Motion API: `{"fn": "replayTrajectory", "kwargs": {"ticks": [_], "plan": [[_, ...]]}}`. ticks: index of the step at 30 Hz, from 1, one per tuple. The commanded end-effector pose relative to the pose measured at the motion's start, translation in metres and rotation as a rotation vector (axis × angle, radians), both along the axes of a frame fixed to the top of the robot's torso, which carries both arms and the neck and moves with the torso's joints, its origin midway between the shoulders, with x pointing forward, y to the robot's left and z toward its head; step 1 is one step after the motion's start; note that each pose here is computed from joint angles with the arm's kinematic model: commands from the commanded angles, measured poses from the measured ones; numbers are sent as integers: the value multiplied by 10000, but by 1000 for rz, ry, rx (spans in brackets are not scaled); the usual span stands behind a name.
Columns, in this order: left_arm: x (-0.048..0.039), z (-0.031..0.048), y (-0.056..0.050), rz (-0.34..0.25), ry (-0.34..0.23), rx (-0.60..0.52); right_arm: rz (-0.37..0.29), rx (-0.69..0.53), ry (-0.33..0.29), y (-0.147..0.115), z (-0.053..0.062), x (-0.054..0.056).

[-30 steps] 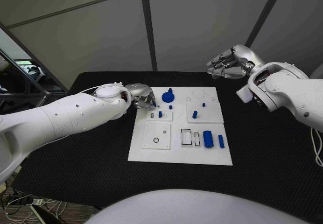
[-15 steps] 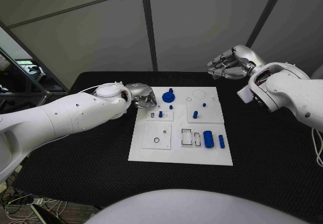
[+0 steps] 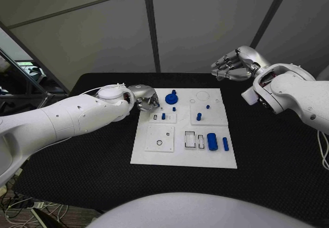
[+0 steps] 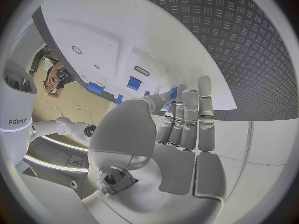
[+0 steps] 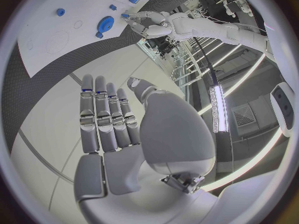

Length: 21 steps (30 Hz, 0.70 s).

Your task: Assemble the parts on the task board

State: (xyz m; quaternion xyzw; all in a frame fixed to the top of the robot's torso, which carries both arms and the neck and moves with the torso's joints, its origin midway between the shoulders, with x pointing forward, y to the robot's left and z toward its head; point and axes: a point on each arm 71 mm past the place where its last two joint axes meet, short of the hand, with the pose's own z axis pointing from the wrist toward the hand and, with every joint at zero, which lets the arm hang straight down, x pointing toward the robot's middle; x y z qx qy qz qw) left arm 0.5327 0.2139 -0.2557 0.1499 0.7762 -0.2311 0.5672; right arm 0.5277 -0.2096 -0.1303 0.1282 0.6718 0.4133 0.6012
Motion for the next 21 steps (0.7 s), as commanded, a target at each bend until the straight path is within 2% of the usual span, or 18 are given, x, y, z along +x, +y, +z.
{"fn": "replayTrajectory", "kwargs": {"ticks": [1, 10, 21], "plan": [[3, 8, -2, 8, -19, -7, 8, -1, -2, 11, 12, 0], [11, 29, -11, 14, -47, -20, 10, 0, -2, 19, 10, 4], [15, 29, -16, 17, -46, -19, 10, -1, 0, 19, 8, 3]]}}
